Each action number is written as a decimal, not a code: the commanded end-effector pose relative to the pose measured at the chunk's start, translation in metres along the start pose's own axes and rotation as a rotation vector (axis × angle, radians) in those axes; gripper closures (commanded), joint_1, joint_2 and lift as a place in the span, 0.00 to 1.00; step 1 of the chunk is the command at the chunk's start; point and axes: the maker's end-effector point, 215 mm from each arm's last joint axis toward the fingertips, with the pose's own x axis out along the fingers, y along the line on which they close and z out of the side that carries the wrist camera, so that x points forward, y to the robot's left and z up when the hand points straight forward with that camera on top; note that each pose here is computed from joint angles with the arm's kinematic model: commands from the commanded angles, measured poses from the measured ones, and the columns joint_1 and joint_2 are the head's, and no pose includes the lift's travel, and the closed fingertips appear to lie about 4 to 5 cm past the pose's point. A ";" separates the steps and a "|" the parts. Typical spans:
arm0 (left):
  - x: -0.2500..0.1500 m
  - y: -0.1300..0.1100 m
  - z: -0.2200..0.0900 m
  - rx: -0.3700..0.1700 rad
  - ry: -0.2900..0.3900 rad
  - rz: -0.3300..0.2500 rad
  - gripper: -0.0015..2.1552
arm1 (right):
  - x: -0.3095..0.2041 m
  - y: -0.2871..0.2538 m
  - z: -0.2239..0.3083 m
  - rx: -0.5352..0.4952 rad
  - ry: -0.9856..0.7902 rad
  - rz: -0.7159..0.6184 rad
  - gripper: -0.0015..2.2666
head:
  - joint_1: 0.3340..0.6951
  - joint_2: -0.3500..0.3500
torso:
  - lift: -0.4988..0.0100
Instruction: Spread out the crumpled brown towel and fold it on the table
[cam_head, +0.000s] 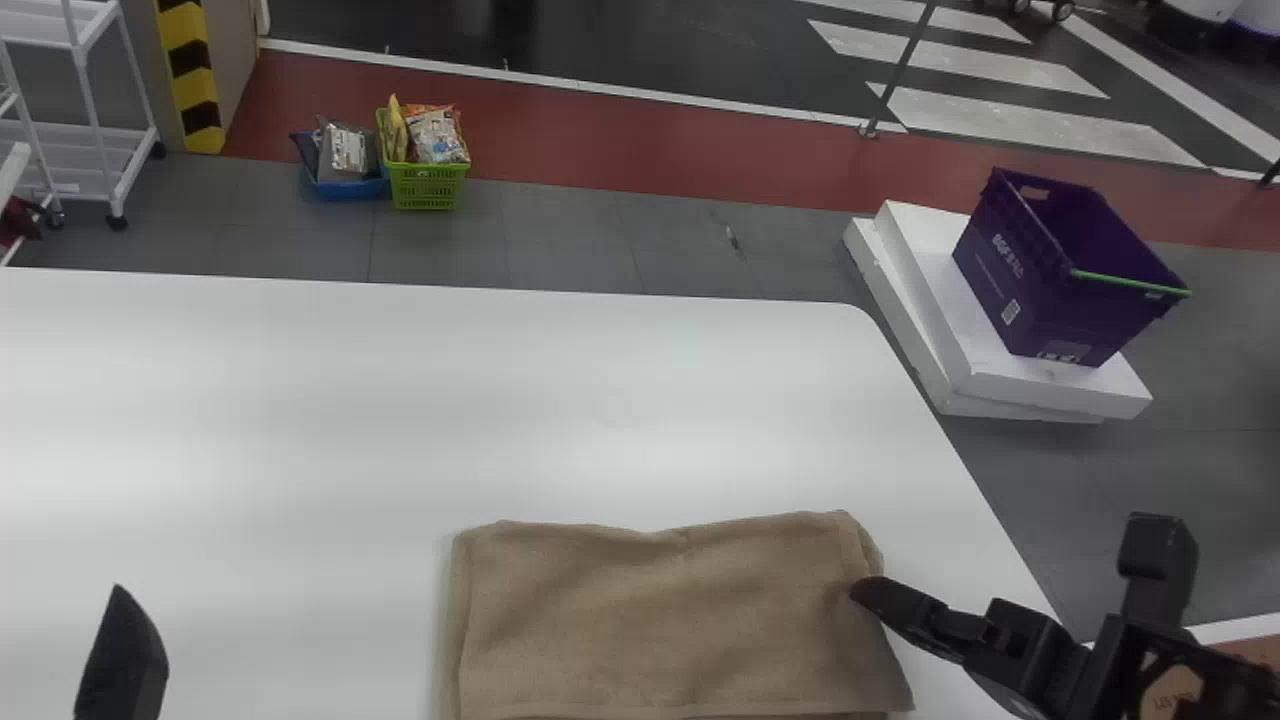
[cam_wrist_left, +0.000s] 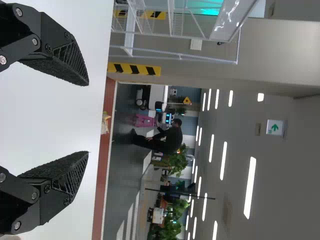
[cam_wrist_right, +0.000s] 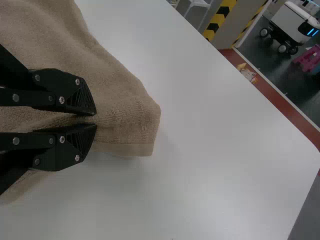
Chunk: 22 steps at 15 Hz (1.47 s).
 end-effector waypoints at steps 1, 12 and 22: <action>-0.001 -0.001 0.000 0.002 0.004 -0.002 0.19 | 0.000 0.001 -0.002 -0.004 0.007 -0.002 0.00 | 1.00 0.06 | 0.73; -0.001 -0.003 0.000 0.000 0.002 -0.004 0.19 | 0.000 -0.025 -0.004 0.000 0.051 -0.027 0.03 | 1.00 0.00 | 0.73; -0.001 0.000 0.001 -0.002 -0.004 0.000 0.19 | 0.035 0.009 -0.023 -0.061 0.115 -0.020 0.08 | 1.00 0.11 | 0.73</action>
